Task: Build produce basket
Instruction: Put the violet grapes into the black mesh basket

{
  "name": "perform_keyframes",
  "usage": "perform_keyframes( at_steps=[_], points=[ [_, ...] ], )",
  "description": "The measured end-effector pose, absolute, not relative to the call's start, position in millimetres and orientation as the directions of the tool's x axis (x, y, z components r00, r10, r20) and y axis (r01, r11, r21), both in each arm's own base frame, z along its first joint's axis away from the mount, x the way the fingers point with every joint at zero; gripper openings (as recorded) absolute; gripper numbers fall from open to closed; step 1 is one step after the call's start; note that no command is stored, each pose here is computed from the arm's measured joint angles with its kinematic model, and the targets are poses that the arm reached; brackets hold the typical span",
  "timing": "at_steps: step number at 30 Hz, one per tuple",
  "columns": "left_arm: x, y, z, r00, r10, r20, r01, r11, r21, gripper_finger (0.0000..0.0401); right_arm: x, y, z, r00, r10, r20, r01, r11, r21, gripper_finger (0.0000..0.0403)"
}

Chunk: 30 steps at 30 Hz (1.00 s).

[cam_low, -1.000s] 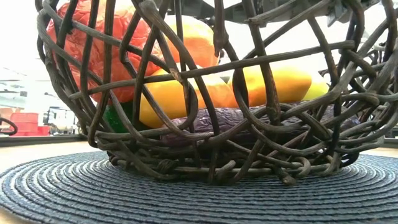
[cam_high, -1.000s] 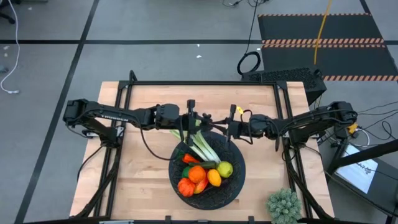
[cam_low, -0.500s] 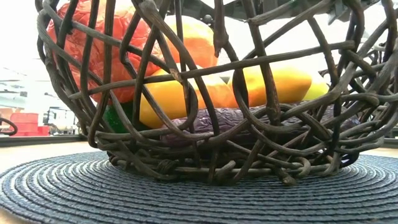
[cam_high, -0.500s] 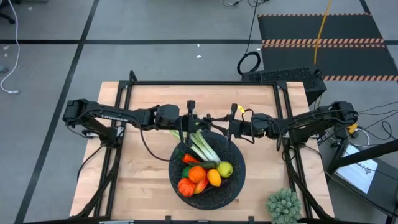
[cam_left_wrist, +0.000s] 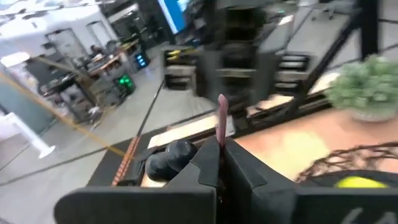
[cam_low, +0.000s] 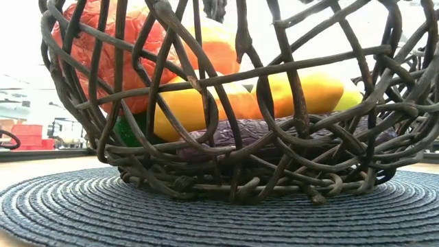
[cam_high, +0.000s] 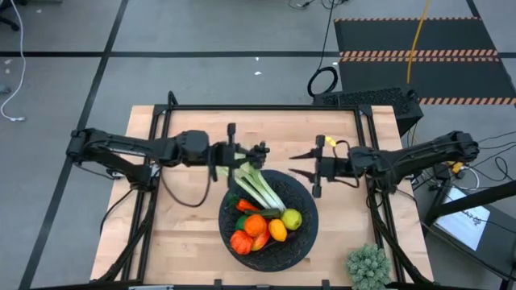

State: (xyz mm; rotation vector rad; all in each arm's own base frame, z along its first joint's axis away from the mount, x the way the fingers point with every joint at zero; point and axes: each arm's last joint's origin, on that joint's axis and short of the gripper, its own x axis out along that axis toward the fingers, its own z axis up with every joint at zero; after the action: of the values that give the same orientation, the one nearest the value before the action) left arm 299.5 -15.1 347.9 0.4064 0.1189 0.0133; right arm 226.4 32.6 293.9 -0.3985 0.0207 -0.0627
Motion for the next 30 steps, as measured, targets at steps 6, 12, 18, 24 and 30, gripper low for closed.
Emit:
perform_keyframes(
  at_steps=[6, 12, 18, 24, 30],
  points=[
    [278.2, -36.0, 357.1, 0.989, -0.005, -0.147, 0.072, 0.888, 0.454, 0.0011, 207.2, 32.3, 302.2, 0.996, -0.090, -0.023, 0.078, 0.941, -0.331, 0.0127],
    [261.6, -54.4, 361.4, 0.984, 0.013, -0.177, 0.083, 0.849, 0.522, 0.0007, 196.9, 30.2, 303.5, 0.994, -0.092, -0.054, 0.071, 0.948, -0.310, 0.0097],
    [250.7, -80.6, 359.9, 0.975, -0.077, -0.206, 0.206, 0.653, 0.729, 0.0005, 195.9, 32.1, 302.0, 0.994, -0.082, -0.070, 0.059, 0.957, -0.284, 0.0071],
    [241.5, -104.9, 359.3, 0.962, -0.171, -0.211, 0.268, 0.456, 0.849, 0.0016, 199.4, 40.6, 300.1, 0.997, -0.044, -0.067, 0.033, 0.985, -0.167, 0.0053],
    [233.6, -121.7, 359.2, 0.948, -0.239, -0.212, 0.288, 0.348, 0.892, 0.0006, 204.9, 54.0, 292.8, 0.995, 0.010, -0.101, -0.027, 0.985, -0.169, 0.0042]
  ],
)
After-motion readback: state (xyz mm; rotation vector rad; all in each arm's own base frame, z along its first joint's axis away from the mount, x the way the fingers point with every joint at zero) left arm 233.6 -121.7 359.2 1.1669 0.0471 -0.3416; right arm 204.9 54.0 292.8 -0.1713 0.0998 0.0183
